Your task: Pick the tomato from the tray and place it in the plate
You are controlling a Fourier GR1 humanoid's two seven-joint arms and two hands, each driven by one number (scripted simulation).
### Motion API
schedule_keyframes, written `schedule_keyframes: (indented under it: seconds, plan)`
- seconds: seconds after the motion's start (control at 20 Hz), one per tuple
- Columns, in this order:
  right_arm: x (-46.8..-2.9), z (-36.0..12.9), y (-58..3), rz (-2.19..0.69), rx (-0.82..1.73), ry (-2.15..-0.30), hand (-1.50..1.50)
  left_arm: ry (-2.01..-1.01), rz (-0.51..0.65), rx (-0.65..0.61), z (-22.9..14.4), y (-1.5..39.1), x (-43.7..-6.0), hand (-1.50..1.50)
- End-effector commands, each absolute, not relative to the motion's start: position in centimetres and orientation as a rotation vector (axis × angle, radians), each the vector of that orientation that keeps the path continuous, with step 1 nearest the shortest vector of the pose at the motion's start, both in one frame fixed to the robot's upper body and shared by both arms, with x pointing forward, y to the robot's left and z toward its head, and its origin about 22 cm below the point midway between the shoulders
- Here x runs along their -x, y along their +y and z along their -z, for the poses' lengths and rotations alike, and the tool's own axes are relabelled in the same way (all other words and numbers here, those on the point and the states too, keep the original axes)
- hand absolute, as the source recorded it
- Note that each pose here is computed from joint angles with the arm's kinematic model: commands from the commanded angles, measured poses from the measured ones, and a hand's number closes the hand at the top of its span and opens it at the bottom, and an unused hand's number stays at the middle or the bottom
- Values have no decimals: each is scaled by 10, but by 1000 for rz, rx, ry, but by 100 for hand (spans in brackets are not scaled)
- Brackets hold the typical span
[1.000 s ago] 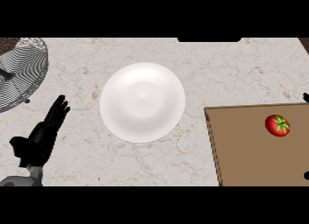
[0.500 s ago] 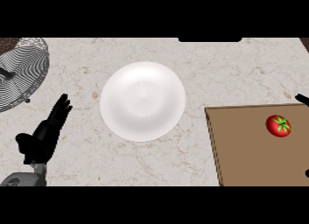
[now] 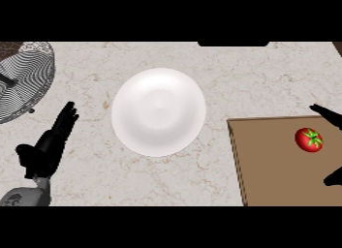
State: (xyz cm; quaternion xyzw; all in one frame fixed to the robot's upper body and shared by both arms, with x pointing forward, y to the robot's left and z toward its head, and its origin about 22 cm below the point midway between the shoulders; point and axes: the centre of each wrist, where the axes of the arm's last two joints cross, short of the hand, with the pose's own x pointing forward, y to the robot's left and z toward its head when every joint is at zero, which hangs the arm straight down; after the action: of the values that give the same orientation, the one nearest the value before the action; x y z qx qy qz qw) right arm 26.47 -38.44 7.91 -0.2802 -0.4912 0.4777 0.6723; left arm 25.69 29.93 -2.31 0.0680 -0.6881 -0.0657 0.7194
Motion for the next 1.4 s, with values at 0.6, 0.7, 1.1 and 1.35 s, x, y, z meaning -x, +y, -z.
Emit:
schedule_keyframes:
  seconds: [0.6,0.7,1.1,1.35]
  plan:
    - [-290,-22,-383,-1130,588,-1044,150,-1529,143,-149,24,301,-268,0]
    - [-293,-20,-379,-1187,579,-1074,150,-1525,156,-139,3,306,-258,0]
    - [-288,-13,-382,-1197,617,-1162,150,-1511,145,-153,26,295,-250,0]
    - [-279,1,-342,-1039,705,-1090,150,-1511,140,-163,18,310,-263,0]
